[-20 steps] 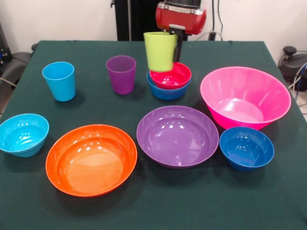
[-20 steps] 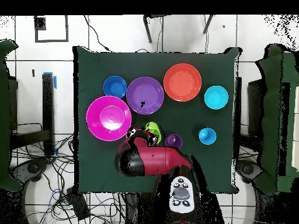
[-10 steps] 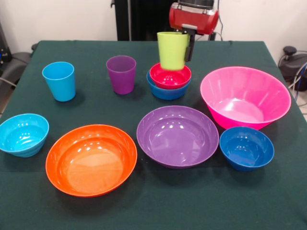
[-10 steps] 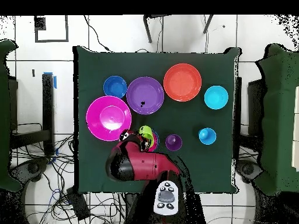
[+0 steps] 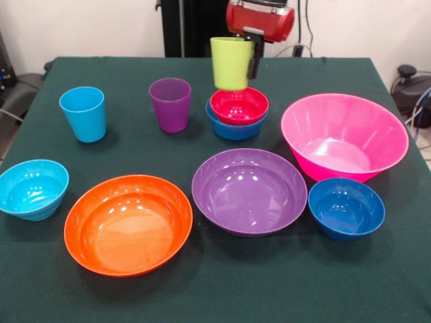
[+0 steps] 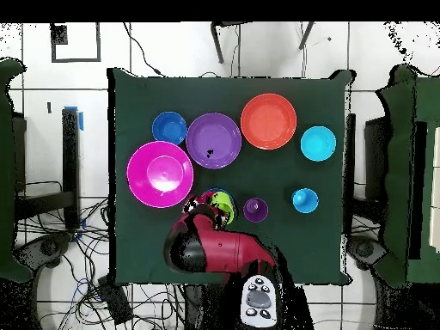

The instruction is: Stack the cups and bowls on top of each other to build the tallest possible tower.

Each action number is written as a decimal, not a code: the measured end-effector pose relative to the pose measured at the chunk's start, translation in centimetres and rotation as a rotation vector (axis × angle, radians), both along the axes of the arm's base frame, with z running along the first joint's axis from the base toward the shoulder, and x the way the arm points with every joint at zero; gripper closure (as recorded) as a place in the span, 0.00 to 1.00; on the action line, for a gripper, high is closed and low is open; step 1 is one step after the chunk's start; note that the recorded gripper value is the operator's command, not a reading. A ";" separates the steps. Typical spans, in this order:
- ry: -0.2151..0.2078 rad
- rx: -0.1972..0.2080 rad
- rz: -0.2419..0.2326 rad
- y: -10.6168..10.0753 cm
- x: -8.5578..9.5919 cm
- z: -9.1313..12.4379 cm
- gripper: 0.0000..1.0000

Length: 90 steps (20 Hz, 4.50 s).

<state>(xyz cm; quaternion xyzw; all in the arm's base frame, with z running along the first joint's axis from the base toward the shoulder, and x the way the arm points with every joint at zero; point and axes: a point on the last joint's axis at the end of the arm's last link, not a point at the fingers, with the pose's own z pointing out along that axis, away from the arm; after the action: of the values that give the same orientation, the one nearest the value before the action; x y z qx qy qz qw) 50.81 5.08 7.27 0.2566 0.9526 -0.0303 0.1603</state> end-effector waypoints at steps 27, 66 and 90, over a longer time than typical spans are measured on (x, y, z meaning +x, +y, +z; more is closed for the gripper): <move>0.118 -0.044 0.106 1.9 -5.1 -4.9 1.00; 0.085 -0.046 0.036 -2.4 -3.8 -3.9 1.00; 0.092 -0.048 0.099 -1.2 -2.0 -3.3 1.00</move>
<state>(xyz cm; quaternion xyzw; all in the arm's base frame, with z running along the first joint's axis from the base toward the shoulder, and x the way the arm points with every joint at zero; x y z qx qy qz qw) 48.84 3.83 3.96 0.2039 0.9694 -0.0570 0.1239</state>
